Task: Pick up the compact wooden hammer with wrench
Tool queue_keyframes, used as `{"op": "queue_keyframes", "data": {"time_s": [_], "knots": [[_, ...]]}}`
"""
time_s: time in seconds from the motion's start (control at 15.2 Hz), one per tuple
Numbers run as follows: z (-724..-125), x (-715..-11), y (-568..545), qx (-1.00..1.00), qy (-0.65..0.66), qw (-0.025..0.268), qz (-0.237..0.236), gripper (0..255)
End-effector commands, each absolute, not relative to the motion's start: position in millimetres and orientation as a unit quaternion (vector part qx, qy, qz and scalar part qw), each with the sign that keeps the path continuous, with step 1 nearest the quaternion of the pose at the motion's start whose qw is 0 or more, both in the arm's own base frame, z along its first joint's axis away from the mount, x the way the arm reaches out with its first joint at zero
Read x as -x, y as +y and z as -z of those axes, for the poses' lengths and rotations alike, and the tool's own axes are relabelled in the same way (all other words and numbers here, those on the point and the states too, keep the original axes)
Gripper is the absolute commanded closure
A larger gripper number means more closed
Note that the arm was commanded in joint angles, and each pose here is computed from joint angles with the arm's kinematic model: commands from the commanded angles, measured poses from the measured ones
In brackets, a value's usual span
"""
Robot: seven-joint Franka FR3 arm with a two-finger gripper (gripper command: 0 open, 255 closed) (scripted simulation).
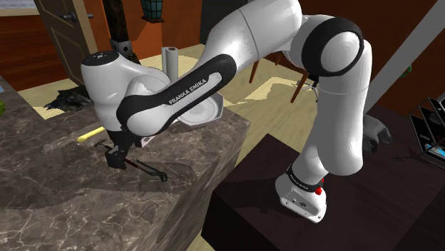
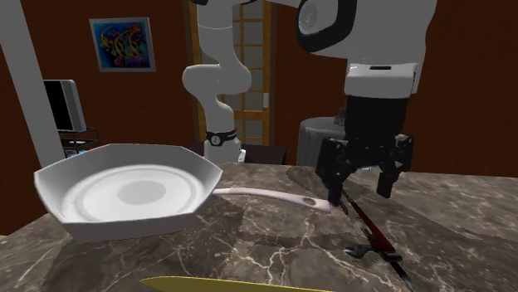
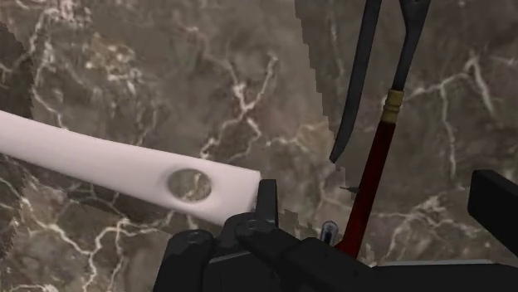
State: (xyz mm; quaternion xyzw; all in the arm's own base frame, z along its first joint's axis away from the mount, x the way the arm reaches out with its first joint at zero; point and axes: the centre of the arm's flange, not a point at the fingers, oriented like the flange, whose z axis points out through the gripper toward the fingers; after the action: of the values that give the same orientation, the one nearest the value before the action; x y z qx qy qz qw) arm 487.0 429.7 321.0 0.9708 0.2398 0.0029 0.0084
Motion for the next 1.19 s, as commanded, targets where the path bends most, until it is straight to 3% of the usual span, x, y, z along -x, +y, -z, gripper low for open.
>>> {"op": "queue_keyframes", "data": {"time_s": [0.0,0.26,0.33,1.12], "knots": [[-309,-487,429,-0.971,0.24,0.009,-0.002,0],[-295,-487,429,-0.971,0.24,0.009,-0.002,0],[-296,-487,429,-0.971,0.24,0.009,-0.002,255],[-311,-487,429,-0.971,0.24,0.009,-0.002,255]]}}
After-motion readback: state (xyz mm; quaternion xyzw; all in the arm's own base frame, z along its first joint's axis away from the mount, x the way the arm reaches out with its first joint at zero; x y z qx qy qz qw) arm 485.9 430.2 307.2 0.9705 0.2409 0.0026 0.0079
